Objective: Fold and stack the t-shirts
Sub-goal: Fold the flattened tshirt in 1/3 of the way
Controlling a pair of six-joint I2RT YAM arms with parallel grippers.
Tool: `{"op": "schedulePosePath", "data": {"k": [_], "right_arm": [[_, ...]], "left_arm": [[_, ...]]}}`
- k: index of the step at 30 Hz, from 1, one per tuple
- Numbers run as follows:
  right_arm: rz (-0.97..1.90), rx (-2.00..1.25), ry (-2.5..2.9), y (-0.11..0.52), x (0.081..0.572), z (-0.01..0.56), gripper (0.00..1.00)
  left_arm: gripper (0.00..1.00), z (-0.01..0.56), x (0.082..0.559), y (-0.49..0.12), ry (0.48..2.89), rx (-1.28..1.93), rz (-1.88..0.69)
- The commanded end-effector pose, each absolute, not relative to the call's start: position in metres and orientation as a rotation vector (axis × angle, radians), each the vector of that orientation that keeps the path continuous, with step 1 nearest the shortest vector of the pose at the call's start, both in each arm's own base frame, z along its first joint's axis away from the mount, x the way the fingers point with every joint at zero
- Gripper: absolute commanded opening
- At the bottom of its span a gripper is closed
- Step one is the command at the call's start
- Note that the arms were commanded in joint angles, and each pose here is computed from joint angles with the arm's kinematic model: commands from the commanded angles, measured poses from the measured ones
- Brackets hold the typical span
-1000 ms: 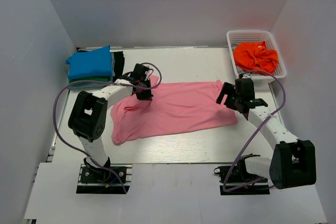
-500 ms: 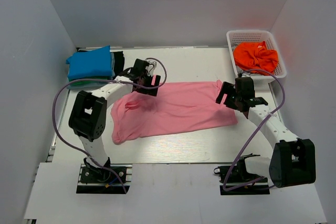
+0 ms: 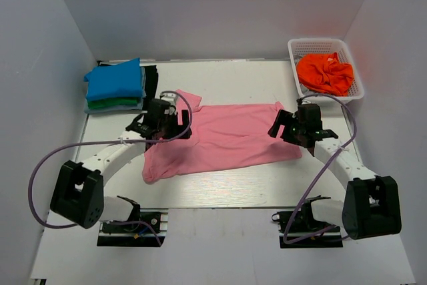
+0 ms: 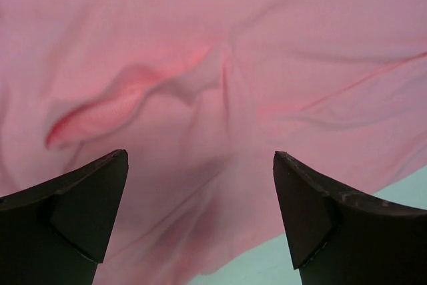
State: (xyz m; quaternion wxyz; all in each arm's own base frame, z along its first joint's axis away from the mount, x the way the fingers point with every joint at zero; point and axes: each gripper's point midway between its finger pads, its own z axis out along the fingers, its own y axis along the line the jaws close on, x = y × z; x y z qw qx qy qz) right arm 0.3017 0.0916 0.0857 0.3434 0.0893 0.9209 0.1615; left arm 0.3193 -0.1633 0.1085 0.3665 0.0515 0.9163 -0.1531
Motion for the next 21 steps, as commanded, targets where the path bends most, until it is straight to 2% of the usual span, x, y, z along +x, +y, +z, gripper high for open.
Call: {"op": "schedulePosePath", "data": {"k": [1,10,15,21], "right_arm": [[0.493,0.217,2.368,0.101,0.306,0.082,0.9],[0.433,0.239,2.384,0.093,0.313,0.076,0.9],[0.353,0.261,2.435,0.083,0.306,0.063,0.9],[0.291,0.289,2.451,0.073,0.3,0.054,0.9]], "left_arm": [[1.0,0.104,0.317,-0.173,2.306,0.093,-0.502],[1.0,0.049,0.333,-0.149,2.465,0.02,-0.246],[1.0,0.053,0.368,-0.127,2.423,-0.065,-0.038],[1.0,0.058,0.402,-0.125,2.403,-0.097,0.02]]}}
